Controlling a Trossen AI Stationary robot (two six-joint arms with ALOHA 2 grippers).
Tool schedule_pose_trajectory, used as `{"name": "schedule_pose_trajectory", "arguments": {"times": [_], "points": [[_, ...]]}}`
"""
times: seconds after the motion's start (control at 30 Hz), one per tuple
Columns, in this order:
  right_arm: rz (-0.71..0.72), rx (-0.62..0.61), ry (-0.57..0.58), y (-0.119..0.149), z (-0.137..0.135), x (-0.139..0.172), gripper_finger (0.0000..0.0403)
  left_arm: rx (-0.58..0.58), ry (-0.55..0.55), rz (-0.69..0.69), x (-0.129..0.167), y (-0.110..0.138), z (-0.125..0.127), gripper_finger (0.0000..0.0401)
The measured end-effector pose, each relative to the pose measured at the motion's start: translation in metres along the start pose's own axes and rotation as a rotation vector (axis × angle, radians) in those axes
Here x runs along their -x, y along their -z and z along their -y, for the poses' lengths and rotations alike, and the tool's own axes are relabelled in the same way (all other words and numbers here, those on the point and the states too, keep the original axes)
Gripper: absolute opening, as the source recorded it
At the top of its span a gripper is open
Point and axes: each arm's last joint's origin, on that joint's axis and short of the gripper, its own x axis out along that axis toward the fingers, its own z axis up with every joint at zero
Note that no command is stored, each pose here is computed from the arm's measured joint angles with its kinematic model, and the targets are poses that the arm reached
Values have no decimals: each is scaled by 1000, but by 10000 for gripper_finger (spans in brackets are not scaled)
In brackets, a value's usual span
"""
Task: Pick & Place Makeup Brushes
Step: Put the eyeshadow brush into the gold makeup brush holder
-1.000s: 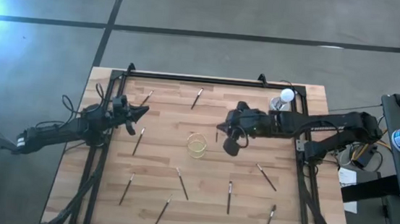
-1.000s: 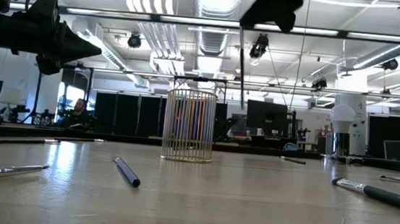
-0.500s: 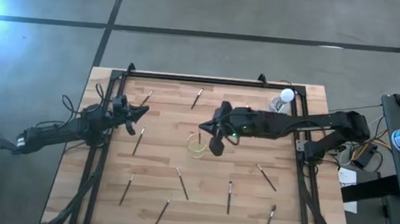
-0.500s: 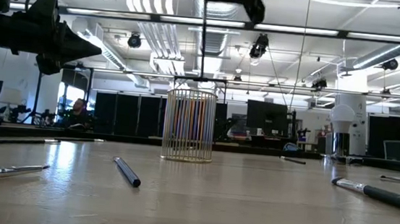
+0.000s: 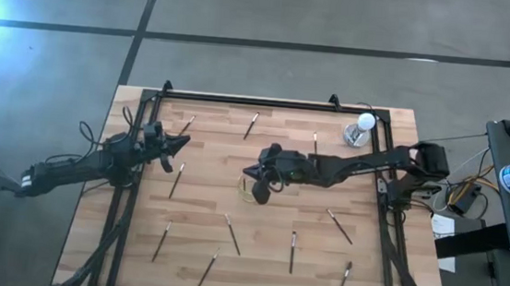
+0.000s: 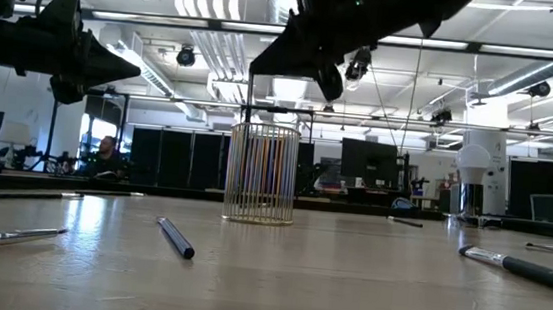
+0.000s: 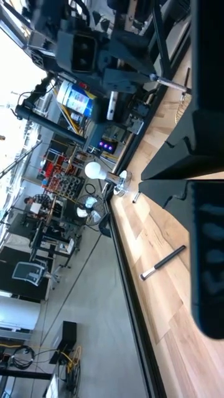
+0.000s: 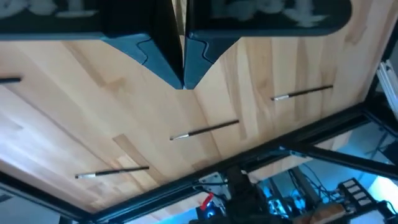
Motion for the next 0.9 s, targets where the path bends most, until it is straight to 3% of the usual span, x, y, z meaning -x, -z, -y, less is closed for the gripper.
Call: {"name": "schedule_pose_trajectory", "arguments": {"times": [0.4,0.9], "points": [[-26,-26,41,6,6,-5,8,-2,-3,-6,0,1,0,0],[-63,-190,66,11,8,-5,9,-3,-3,-8,0,1,0,0]]}}
